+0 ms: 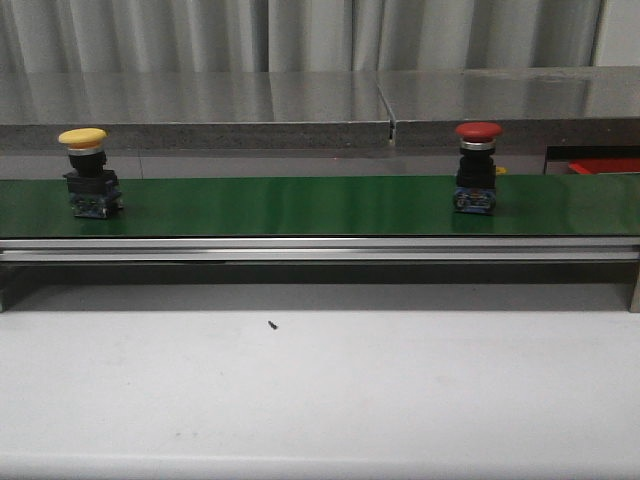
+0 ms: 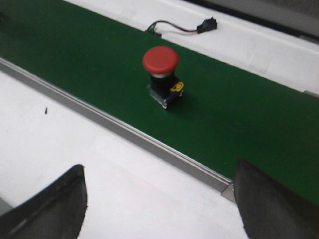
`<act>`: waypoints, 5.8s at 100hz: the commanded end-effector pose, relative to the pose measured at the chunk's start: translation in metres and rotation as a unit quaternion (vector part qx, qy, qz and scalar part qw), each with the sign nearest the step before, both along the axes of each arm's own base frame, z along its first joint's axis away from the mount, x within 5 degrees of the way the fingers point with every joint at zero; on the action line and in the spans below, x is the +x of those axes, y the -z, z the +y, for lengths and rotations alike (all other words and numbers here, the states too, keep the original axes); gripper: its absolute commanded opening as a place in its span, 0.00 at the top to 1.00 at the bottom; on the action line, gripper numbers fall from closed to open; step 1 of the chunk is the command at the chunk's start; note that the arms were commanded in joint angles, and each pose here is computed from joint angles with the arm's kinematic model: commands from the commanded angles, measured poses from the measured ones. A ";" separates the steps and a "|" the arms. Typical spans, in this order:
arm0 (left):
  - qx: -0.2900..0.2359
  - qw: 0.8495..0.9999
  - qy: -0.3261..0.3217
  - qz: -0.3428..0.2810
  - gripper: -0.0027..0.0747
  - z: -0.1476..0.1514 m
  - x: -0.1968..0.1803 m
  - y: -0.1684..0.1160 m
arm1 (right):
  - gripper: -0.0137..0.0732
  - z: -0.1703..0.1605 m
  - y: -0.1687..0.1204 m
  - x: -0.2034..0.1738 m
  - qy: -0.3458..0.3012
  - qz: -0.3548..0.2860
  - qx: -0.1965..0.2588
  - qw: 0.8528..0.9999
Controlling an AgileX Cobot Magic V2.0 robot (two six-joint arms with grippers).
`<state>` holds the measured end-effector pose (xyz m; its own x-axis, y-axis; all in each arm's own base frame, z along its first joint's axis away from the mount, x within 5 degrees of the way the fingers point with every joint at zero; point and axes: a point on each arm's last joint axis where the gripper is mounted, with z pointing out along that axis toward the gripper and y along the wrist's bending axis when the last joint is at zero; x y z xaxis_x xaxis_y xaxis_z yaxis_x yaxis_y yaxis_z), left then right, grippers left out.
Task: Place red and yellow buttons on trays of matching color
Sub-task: 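Grasp the red button at the belt's far end with the right gripper, then carry the red button into the red tray and open the right gripper, then move the right gripper over the belt's far end toward the yellow button, then grasp the yellow button at the belt's far end with the right gripper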
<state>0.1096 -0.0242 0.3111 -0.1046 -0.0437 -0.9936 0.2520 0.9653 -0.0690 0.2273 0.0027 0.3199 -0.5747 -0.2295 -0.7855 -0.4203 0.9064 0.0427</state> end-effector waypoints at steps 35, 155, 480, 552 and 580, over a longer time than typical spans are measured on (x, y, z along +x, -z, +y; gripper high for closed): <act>-0.016 1.000 -0.013 -0.018 0.99 0.002 0.001 -0.010 | 0.15 0.013 0.031 0.069 0.011 -0.025 -0.061 0.998; -0.016 1.000 -0.011 -0.017 0.99 0.002 0.001 -0.010 | 0.80 -0.104 -0.048 0.146 0.182 -0.110 -0.012 0.977; -0.016 1.000 -0.011 -0.017 0.99 0.002 0.001 -0.010 | 0.22 -0.137 -0.026 0.111 0.184 0.053 0.001 0.982; -0.016 1.000 -0.011 -0.017 0.99 0.002 0.001 -0.010 | 0.22 -0.032 0.044 0.095 0.059 0.083 -0.047 0.994; -0.016 1.000 -0.011 -0.017 0.99 0.002 0.001 -0.010 | 0.22 -0.017 0.040 0.106 0.064 0.031 -0.061 0.996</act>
<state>0.1096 -0.0242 0.3106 -0.1061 -0.0474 -0.9932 0.2514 0.9651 -0.0729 0.3309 -0.0147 0.2563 -0.7312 -0.2527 -0.6336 -0.3320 0.9433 0.0069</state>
